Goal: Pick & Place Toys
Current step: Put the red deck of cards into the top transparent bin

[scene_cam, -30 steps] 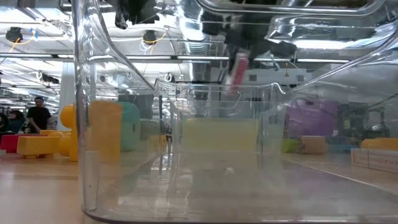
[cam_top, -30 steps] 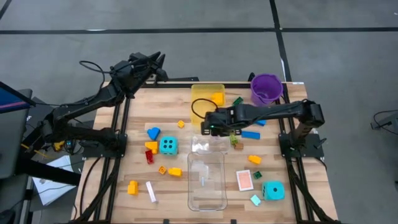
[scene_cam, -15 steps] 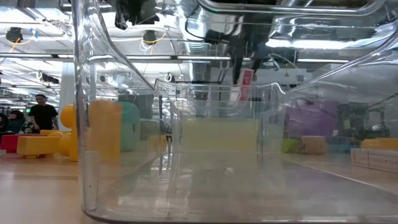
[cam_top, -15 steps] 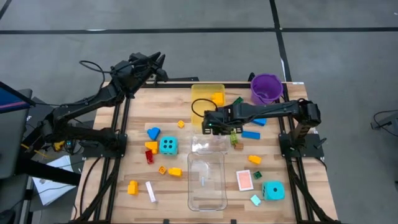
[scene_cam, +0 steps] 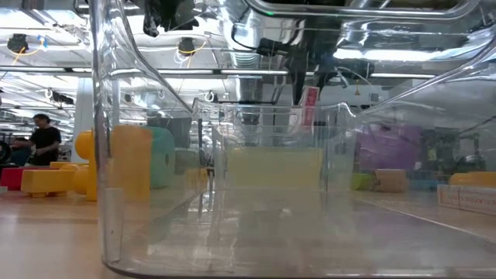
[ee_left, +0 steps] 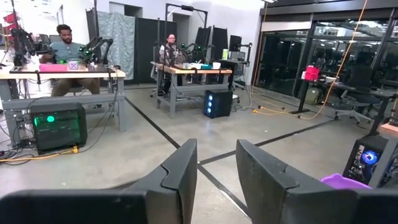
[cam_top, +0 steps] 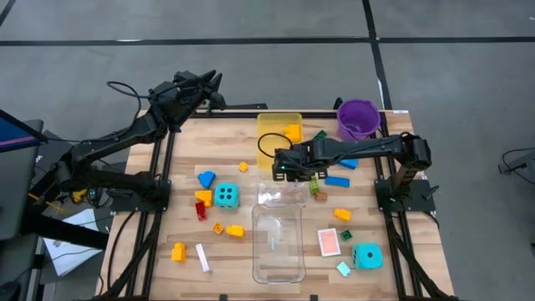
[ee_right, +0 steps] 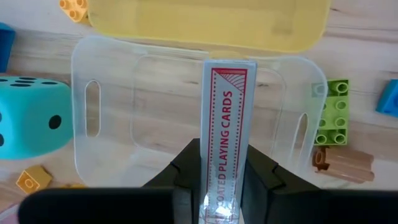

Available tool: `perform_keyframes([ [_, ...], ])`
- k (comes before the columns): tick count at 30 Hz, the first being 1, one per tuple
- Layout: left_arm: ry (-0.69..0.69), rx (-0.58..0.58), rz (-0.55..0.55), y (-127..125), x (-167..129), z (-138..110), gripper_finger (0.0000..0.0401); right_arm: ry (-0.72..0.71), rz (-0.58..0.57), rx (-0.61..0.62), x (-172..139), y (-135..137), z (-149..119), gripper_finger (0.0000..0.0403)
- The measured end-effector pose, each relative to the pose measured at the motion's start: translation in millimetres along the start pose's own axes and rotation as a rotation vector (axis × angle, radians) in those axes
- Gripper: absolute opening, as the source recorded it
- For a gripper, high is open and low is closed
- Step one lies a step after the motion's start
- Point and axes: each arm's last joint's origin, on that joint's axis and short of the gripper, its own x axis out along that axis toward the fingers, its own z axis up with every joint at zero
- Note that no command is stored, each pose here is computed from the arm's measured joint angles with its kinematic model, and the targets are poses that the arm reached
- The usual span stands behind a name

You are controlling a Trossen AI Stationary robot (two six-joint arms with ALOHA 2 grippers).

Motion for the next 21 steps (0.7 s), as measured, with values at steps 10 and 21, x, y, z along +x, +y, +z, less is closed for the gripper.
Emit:
perform_keyframes([
  [10, 0.0, 0.0, 0.0, 0.0, 0.1, 0.0, 0.0108, 0.037, 0.011, 0.007, 17.9, -5.8, -1.2, 0.0062],
  [21, 0.0, 0.0, 0.0, 0.0, 0.1, 0.0, 0.0108, 0.048, -0.006, -0.005, 18.7, -8.3, 3.0, 0.0062],
])
